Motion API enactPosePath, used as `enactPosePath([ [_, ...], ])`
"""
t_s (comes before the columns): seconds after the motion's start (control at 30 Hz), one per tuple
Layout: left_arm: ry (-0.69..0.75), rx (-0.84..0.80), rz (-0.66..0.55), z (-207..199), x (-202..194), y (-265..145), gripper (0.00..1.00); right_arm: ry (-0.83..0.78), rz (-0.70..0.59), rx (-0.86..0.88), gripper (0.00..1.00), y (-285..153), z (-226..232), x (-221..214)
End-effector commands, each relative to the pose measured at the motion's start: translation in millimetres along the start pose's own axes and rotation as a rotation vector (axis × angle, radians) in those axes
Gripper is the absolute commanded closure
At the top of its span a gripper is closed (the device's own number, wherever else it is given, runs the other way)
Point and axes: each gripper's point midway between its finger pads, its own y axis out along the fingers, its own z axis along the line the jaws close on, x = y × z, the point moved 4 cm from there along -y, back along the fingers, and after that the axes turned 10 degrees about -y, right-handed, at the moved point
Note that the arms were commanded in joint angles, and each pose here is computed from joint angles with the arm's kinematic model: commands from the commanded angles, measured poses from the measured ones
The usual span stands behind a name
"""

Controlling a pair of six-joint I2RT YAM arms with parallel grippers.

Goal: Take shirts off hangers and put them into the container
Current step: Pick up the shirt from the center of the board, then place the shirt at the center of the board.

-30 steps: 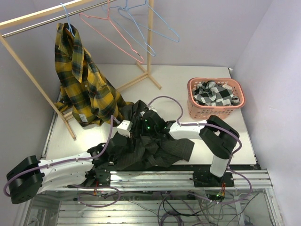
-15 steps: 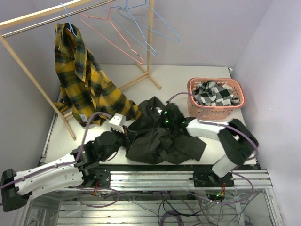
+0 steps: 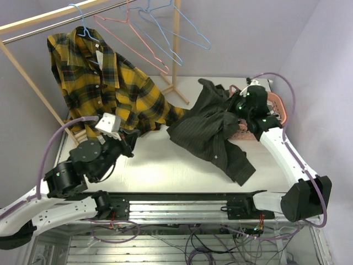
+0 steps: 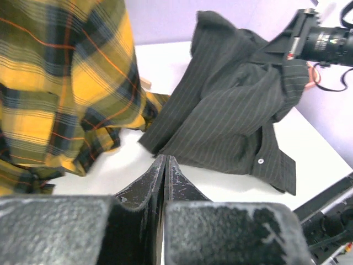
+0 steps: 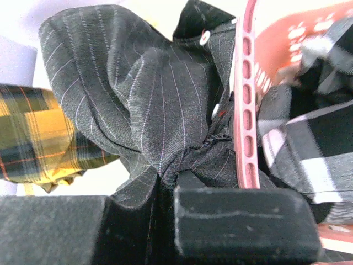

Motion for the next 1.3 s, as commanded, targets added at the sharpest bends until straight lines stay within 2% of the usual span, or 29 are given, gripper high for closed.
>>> enactPosePath([
  [0.0,0.094,0.070,-0.035,18.8,21.4,-19.1,0.91,-0.035,-0.028,0.047,1.00,-20.5,0.3,25.5],
  [0.1,0.093,0.090,-0.059,25.6,29.2,-27.6,0.91,-0.051,-0.066,0.068,1.00,-32.7,8.6,43.3],
  [0.33,0.118,0.176,-0.086,48.7,32.4,-42.6,0.91,-0.075,-0.284,-0.029,1.00,-74.4,11.4,144.4],
  [0.53,0.158,0.245,-0.093,67.9,30.5,-54.0,0.91,-0.061,-0.327,-0.050,1.00,-68.0,-14.7,219.6],
  [0.67,0.137,0.267,-0.113,77.6,29.7,-62.5,0.91,-0.032,-0.443,-0.055,1.00,-86.5,-31.8,269.7],
  [0.77,0.118,0.248,-0.140,80.4,29.6,-66.7,0.92,-0.019,-0.541,-0.009,1.00,-112.4,-26.9,303.3],
  [0.87,0.097,0.255,-0.165,85.2,30.2,-70.8,0.93,-0.017,-0.562,0.099,1.00,-125.7,-6.5,311.5],
  [0.97,0.088,0.257,-0.179,87.3,30.9,-72.9,0.93,-0.008,-0.525,0.210,1.00,-126.9,10.5,296.0],
  [1.13,0.101,0.259,-0.165,85.5,28.4,-69.3,0.93,-0.092,-0.472,0.272,1.00,-136.1,41.5,263.3],
  [1.27,0.119,0.265,-0.147,83.0,25.4,-64.0,0.93,-0.120,-0.452,0.243,1.00,-152.6,42.7,250.8],
])
